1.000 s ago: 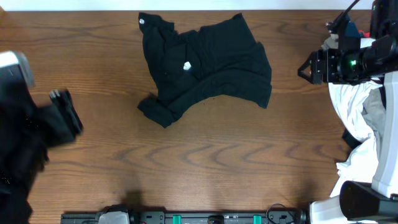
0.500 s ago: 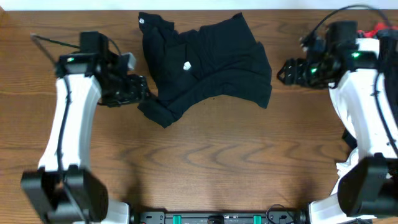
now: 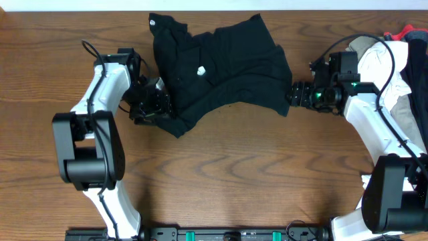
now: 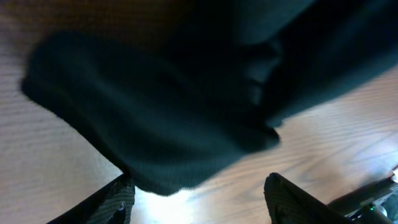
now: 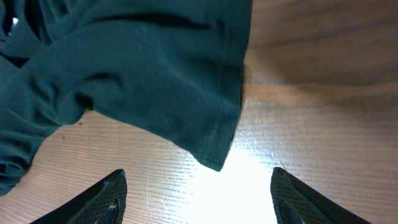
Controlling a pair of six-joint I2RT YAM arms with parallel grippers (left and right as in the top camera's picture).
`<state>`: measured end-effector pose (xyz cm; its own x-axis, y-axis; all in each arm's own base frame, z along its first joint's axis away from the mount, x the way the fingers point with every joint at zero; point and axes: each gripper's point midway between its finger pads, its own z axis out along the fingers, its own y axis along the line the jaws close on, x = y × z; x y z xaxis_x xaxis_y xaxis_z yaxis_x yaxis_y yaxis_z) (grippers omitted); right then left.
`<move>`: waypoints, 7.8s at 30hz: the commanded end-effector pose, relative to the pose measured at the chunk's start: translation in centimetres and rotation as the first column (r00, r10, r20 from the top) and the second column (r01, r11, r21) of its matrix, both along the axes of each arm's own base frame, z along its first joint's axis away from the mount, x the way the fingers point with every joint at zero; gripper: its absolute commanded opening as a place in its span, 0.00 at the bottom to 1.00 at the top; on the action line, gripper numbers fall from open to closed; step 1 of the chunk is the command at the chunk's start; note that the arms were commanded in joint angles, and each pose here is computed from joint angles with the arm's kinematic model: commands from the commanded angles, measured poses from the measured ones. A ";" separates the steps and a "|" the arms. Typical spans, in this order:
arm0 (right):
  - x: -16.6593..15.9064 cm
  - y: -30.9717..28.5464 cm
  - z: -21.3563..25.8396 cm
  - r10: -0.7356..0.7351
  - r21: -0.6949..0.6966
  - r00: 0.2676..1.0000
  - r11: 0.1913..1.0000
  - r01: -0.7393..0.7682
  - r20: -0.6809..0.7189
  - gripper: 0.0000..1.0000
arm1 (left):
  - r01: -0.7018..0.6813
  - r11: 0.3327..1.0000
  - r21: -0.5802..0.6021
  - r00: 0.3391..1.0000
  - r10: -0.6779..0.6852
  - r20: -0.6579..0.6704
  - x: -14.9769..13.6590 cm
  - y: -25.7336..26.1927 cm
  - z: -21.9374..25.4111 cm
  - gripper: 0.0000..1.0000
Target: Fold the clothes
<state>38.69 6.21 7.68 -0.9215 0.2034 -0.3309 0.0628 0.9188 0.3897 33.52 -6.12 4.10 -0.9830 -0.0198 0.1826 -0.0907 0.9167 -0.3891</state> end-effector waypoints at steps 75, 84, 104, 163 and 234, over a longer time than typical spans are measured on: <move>-11.1 -9.5 0.8 -0.183 -0.414 0.936 0.909 0.045 -0.300 0.58 | -0.021 0.988 0.151 0.997 0.033 -0.077 -8.1 4.2 9.8 0.45; -6.2 -3.8 2.1 0.012 -0.119 0.993 0.993 -0.026 -0.116 0.60 | 0.054 0.998 0.036 0.966 -0.062 0.250 -1.1 0.7 9.7 0.54; -3.1 1.1 -6.4 -0.027 -0.044 0.971 0.999 0.017 -0.238 0.27 | 0.441 0.791 0.424 0.652 -0.607 0.455 7.4 -11.2 1.6 0.55; -6.6 -2.2 -10.1 -0.100 -0.242 0.910 0.970 0.000 -0.402 0.27 | -0.452 0.548 0.704 0.892 0.276 0.358 4.7 17.6 2.2 0.62; -10.4 -2.8 2.8 0.010 -0.052 0.978 0.998 -0.021 -0.207 0.59 | -0.700 0.659 0.274 0.689 0.724 0.019 -19.2 5.3 4.5 0.07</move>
<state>29.00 3.72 12.28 -0.9634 0.1758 -0.2024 0.1020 0.9385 0.3298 14.93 -1.39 8.51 -0.6535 -0.7388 0.1650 -0.7569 0.6345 -0.1567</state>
